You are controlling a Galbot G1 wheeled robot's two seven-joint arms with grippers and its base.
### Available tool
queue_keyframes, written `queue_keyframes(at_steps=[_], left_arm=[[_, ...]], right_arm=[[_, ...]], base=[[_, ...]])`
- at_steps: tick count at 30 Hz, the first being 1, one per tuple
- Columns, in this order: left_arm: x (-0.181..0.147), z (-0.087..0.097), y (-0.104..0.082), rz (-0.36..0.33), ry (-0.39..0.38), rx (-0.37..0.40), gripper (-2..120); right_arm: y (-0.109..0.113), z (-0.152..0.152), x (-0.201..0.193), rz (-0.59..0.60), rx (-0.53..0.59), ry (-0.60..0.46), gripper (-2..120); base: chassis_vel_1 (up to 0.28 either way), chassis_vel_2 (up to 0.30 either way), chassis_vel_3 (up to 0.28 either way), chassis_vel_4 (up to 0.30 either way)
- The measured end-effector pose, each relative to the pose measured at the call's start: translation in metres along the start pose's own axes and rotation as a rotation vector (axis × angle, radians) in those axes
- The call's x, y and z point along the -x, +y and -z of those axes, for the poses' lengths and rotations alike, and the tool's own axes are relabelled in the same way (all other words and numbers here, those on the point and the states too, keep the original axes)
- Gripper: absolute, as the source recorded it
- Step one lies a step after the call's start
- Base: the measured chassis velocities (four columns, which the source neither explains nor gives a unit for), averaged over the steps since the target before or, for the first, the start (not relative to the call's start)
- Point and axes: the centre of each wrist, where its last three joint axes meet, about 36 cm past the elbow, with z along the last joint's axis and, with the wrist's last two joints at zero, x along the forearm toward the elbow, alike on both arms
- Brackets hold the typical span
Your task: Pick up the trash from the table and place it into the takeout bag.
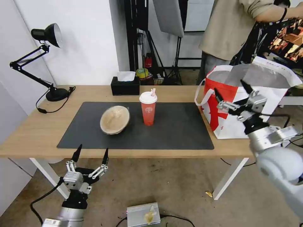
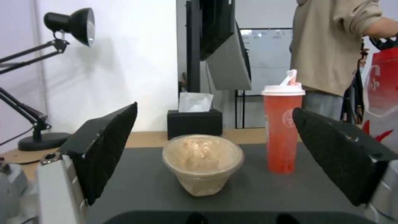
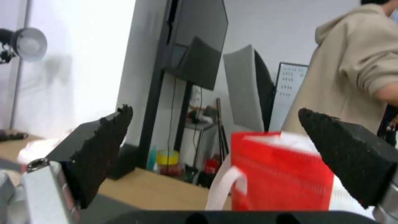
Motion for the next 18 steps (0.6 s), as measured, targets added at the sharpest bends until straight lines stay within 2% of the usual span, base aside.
queue_keyframes(at_steps=[12, 18], left_arm=[[0.004, 0.004, 0.004, 0.006, -0.018, 0.018, 100], [0.004, 0.005, 0.007, 0.004, -0.018, 0.027, 100]], right_arm=[[0.025, -0.01, -0.056, 0.031, 0.039, 0.11, 100], [0.047, -0.009, -0.096, 0.059, 0.03, 0.25, 100]], base=[[0.0, 0.0, 0.0, 0.0], [0.0, 0.0, 0.0, 0.0]])
